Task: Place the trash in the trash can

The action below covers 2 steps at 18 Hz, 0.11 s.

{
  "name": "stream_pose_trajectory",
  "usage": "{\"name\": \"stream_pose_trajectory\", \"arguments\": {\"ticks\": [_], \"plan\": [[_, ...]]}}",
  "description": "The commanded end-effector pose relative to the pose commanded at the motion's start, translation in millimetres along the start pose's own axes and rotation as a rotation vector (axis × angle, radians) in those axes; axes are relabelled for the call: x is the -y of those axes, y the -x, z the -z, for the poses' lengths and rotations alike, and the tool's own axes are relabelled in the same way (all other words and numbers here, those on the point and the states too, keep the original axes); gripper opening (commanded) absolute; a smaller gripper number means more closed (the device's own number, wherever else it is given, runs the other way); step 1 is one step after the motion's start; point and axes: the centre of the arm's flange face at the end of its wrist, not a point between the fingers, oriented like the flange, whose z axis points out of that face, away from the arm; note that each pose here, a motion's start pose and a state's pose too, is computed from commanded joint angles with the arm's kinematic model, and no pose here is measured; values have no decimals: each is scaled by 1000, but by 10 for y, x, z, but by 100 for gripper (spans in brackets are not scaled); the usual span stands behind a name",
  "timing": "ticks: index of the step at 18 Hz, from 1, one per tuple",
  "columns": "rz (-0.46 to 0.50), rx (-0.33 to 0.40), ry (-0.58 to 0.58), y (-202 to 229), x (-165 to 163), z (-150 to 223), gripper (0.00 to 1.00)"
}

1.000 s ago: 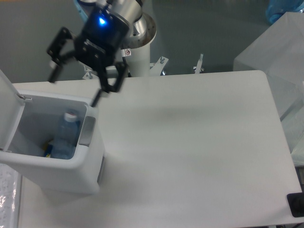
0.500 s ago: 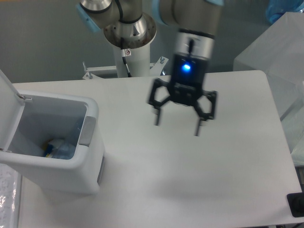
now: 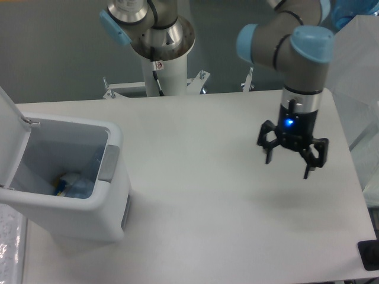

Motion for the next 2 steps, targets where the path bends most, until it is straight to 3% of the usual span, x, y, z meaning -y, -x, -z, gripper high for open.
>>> {"name": "stream_pose_trajectory", "arguments": {"ticks": [2], "plan": [[-9, -21, 28, 97, 42, -24, 100]]}}
